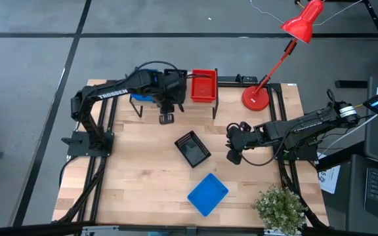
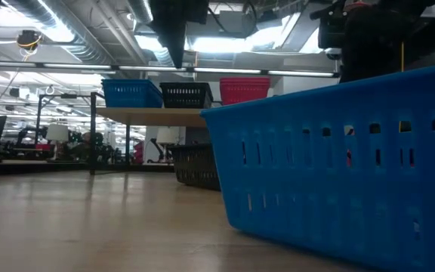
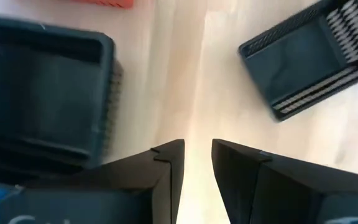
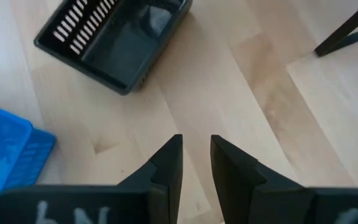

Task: Stack baskets on shelf by color
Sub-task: Stack the black bin on top of the black bins on the shelf

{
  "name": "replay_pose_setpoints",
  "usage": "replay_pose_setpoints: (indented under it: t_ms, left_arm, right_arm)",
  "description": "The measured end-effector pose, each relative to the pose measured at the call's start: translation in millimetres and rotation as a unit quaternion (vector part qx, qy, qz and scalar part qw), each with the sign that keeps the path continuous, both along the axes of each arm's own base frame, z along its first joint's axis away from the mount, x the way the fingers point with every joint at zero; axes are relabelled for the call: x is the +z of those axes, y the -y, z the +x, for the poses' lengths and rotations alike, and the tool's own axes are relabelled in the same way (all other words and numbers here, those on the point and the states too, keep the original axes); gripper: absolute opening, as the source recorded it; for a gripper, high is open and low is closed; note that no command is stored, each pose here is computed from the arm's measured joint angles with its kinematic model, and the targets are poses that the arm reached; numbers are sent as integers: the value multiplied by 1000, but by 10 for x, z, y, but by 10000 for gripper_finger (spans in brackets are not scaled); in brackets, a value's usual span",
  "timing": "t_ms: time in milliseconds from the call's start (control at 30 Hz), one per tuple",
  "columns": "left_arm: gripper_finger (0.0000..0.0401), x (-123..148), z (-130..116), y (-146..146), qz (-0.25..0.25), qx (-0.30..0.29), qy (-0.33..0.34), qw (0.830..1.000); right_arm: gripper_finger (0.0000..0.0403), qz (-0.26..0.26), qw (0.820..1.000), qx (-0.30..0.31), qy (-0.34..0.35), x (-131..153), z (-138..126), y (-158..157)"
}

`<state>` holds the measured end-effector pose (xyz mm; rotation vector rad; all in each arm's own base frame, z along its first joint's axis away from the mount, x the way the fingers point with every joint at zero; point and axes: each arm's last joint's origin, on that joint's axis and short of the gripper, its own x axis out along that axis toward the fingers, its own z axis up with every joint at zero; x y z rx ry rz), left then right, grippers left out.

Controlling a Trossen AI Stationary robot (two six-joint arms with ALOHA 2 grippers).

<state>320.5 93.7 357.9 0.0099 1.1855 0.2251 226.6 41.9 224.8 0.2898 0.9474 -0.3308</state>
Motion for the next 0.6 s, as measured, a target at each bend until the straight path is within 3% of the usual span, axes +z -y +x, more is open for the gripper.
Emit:
replay_pose_setpoints:
  t_ms: [100, 267, 367, 467, 600]
  left_arm:
    - [75, -15, 5, 163, -32, 13, -10, 999]
    - [75, -60, -73, 601, -55, 13, -86, 995]
    - [75, -67, -112, 892, -25, 1, -115, 993]
    - [75, -67, -138, 1150, 11, -34, -123, 992]
    - [75, -21, -231, 1300, 18, -56, -130, 990]
  right_arm:
    - [81, -1, 1000, -13, 10, -11, 42, 8]
    - [81, -16, 1000, -7, -20, -240, 210, -15]
    - [81, -19, 999, -11, -46, -475, 349, -38]
    - [81, -36, 994, -69, -77, -664, 461, 46]
    - [81, -9, 993, -74, -91, -869, 678, 108]
